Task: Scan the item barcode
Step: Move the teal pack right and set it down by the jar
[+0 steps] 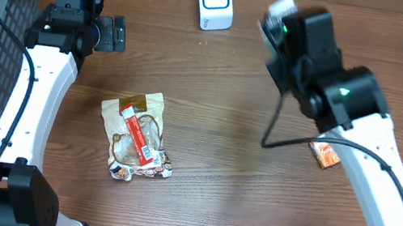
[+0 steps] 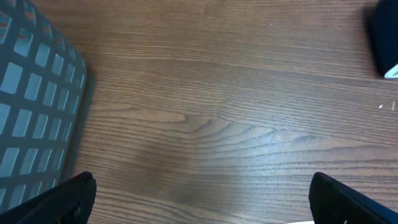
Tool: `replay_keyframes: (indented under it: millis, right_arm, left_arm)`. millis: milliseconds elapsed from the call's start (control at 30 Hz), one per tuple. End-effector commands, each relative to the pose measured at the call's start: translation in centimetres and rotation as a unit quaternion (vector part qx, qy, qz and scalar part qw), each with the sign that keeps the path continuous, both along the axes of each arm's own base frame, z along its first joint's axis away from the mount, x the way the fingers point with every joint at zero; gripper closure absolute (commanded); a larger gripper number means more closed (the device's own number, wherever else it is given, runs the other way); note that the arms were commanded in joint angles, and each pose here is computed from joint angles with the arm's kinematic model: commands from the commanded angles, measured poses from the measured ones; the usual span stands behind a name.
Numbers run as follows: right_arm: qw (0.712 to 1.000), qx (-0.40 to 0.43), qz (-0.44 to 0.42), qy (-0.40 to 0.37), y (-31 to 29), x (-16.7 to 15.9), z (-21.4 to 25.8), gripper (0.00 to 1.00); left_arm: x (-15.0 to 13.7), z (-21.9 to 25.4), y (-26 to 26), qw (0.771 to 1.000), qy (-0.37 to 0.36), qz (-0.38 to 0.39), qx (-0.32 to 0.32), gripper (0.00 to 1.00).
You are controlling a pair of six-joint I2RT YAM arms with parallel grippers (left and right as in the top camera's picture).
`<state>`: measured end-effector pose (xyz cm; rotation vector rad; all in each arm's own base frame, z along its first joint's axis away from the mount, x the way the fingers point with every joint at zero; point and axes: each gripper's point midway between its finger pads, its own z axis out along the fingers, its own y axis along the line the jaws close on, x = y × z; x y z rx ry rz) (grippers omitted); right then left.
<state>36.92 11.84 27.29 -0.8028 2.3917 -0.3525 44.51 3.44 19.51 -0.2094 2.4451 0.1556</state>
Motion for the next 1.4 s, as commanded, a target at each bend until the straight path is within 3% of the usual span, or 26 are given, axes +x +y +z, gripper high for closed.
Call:
replay_keyframes:
  millis: [0, 200, 333, 567, 600, 633, 667, 733, 800, 933, 1100, 1133, 1233, 1367]
  right_arm:
    - [0.991, 0.039, -0.008, 0.128, 0.4, -3.4, -4.3, 0.96]
    - [0.969, 0.010, -0.030, 0.243, -2.0, -7.2, -9.3, 0.96]
    - [0.957, -0.024, 0.006, 0.289, -3.2, -8.6, -13.0, 0.96]
    - [0.960, -0.048, 0.073, 0.267, -3.4, -7.3, -17.5, 0.95]
    - [0.963, -0.052, 0.068, 0.256, -3.6, -6.8, -17.7, 0.86]
    - [0.967, -0.059, 0.060, 0.242, -4.1, -6.2, -17.9, 0.61]
    - [0.970, -0.066, 0.047, 0.230, -4.6, -5.6, -18.0, 0.24]
    - [0.973, -0.083, 0.030, 0.212, -5.7, -4.7, -18.1, 0.07]
    - [0.979, -0.078, 0.005, 0.189, -6.3, -3.6, -18.0, 0.02]
    - [0.988, 0.028, -0.089, 0.122, -4.7, -0.8, -17.3, 0.09]
    - [0.945, 0.261, -0.064, 0.188, 3.3, -2.0, -16.7, 0.14]
    - [0.932, 0.295, -0.058, 0.205, 4.5, -2.5, -16.3, 0.18]
    - [0.901, 0.351, -0.116, 0.228, 5.9, -2.8, -15.9, 0.52]
    - [0.896, 0.330, -0.211, 0.208, 4.8, -2.2, -17.1, 0.56]
  left_arm:
    - [0.0, 0.2, 0.3, 1.000, -0.003, 0.007, 0.002, 0.00]
    - [0.0, 0.2, 0.3, 1.000, -0.003, 0.007, 0.002, 0.00]
    - [0.0, 0.2, 0.3, 1.000, -0.003, 0.007, 0.002, 0.00]
    - [0.0, 0.2, 0.3, 1.000, -0.003, 0.007, 0.002, 0.00]
    - [0.0, 0.2, 0.3, 1.000, -0.003, 0.007, 0.002, 0.00]
    - [0.0, 0.2, 0.3, 1.000, -0.003, 0.007, 0.002, 0.00]
    - [0.0, 0.2, 0.3, 1.000, -0.003, 0.007, 0.002, 0.00]
    - [0.0, 0.2, 0.3, 1.000, -0.003, 0.007, 0.002, 0.00]
    - [0.0, 0.2, 0.3, 1.000, -0.003, 0.007, 0.002, 0.00]
    - [0.0, 0.2, 0.3, 1.000, -0.003, 0.007, 0.002, 0.00]
    - [0.0, 0.2, 0.3, 1.000, -0.003, 0.007, 0.002, 0.00]
    - [0.0, 0.2, 0.3, 1.000, -0.003, 0.007, 0.002, 0.00]
    - [0.0, 0.2, 0.3, 1.000, -0.003, 0.007, 0.002, 0.00]
    - [0.0, 0.2, 0.3, 1.000, -0.003, 0.007, 0.002, 0.00]
